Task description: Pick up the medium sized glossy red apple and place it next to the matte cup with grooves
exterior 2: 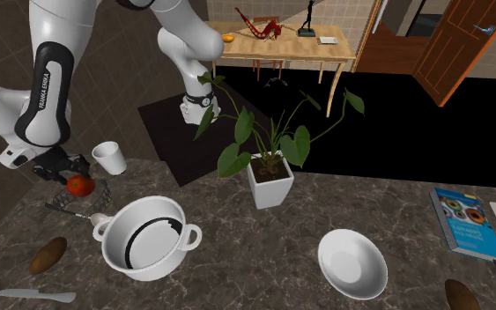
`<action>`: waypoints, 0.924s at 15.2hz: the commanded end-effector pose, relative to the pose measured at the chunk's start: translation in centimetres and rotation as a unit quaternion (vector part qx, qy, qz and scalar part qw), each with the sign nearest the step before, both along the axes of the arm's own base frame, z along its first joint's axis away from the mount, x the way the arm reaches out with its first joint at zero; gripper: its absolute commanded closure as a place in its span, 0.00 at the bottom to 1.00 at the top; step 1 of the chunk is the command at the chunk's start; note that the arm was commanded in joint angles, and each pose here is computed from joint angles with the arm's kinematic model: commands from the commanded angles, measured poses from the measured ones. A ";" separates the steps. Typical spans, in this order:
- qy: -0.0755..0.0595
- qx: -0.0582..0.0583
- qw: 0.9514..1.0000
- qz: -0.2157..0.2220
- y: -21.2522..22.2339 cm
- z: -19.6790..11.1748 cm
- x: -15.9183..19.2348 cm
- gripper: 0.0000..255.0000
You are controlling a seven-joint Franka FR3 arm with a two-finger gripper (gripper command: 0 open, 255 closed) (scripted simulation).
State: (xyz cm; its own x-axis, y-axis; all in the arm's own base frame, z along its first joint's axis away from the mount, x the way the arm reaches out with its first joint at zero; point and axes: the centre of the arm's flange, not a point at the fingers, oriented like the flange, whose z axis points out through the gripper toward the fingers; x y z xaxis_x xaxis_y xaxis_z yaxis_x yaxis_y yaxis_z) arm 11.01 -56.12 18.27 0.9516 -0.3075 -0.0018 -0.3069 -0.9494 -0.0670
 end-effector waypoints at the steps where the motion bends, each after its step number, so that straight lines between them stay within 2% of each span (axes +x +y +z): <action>1: 0.000 0.000 1.000 0.000 0.0 -1.1 0.0 1.00; 6: 0.000 0.000 1.000 0.000 0.0 -3.9 0.0 1.00; 14: 0.000 0.000 1.000 0.000 0.0 -3.9 0.0 1.00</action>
